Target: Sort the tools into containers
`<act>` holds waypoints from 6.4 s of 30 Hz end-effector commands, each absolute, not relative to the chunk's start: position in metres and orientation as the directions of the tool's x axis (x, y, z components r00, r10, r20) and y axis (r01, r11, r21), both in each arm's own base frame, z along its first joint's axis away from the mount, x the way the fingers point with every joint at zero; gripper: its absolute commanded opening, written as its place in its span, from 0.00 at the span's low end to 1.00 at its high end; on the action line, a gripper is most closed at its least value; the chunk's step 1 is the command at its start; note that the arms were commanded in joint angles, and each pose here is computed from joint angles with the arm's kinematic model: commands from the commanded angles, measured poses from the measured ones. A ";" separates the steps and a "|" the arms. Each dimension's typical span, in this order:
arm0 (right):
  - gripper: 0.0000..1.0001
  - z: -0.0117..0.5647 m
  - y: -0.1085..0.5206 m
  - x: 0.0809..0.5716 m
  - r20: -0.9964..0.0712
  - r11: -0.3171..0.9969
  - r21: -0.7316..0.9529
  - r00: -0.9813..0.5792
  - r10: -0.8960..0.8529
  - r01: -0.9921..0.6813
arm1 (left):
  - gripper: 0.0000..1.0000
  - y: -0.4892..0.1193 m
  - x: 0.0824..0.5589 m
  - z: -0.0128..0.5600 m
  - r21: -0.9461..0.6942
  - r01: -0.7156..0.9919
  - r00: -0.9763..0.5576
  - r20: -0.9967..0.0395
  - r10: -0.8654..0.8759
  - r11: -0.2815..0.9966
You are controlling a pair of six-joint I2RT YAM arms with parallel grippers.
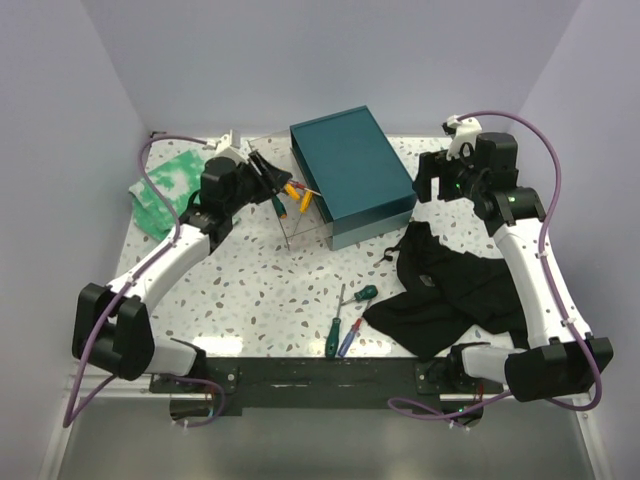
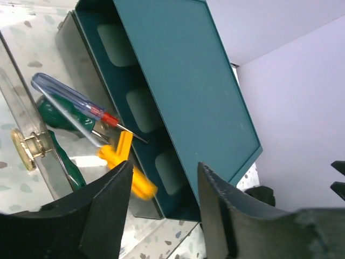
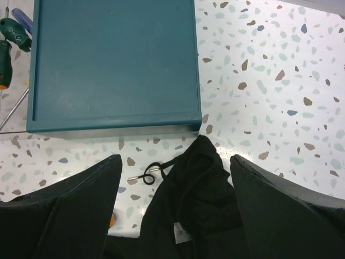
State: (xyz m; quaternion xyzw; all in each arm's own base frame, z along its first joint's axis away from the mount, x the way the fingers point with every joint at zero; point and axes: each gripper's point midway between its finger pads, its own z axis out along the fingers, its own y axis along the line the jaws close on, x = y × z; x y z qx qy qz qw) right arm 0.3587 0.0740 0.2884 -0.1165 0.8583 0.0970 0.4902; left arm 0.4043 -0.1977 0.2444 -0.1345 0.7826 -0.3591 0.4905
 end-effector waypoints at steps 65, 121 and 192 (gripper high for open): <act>0.85 0.270 0.074 0.342 -0.852 0.947 0.105 -0.518 -0.071 -0.303 | 0.53 -0.299 0.124 0.026 -0.183 0.796 -0.595 -0.405 0.694 0.576; 0.85 0.266 0.056 0.350 -0.847 0.959 0.165 -0.531 0.017 -0.232 | 0.57 -0.340 0.325 0.292 -0.324 0.772 -0.396 -0.918 0.015 0.547; 0.85 0.267 0.027 0.340 -0.847 0.968 0.215 -0.518 0.117 -0.132 | 0.66 -0.233 0.431 0.306 -0.508 0.358 -0.457 -0.827 -0.327 0.783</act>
